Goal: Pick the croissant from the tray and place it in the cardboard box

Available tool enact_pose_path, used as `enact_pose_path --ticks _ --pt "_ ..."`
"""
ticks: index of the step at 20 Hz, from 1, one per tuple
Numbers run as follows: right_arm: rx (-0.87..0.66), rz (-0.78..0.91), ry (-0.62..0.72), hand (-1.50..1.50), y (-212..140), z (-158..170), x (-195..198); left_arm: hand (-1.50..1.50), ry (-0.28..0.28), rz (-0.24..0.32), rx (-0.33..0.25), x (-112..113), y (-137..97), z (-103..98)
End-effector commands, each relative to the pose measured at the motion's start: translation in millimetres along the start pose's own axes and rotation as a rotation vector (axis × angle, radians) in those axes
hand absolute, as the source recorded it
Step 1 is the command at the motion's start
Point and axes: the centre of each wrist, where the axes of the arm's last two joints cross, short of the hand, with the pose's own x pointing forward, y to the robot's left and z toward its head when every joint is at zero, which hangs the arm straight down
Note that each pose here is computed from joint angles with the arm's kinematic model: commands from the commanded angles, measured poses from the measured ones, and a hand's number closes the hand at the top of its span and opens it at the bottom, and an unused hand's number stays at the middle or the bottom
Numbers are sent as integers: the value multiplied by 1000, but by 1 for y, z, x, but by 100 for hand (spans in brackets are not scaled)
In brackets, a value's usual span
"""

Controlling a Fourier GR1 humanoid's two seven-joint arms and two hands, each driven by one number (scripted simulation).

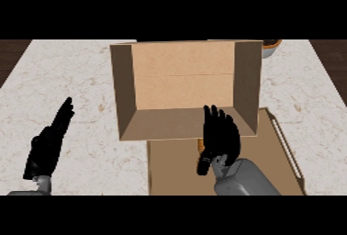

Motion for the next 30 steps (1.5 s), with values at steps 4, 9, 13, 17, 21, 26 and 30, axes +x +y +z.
enact_pose_path --ticks 4,9,13,17,21,26,30 --pt "12 26 94 -150 12 9 2 0 -11 -15 2 -8 -12 17" --pt "3 2 104 -150 10 -15 -12 0 -10 1 -13 -20 -8 5" --pt "9 6 114 -150 20 -32 1 0 -17 -10 -4 -3 -5 9" --pt "42 52 121 -150 30 -13 3 0 -11 7 6 -1 -22 -3" --pt "58 51 117 -150 32 -23 -9 0 4 -11 -11 -9 -4 -18" --pt "59 9 77 150 40 -34 0 0 -12 -7 15 -2 -8 5" --pt "-139 133 69 150 51 -23 5 0 4 -3 -1 -7 -7 5"
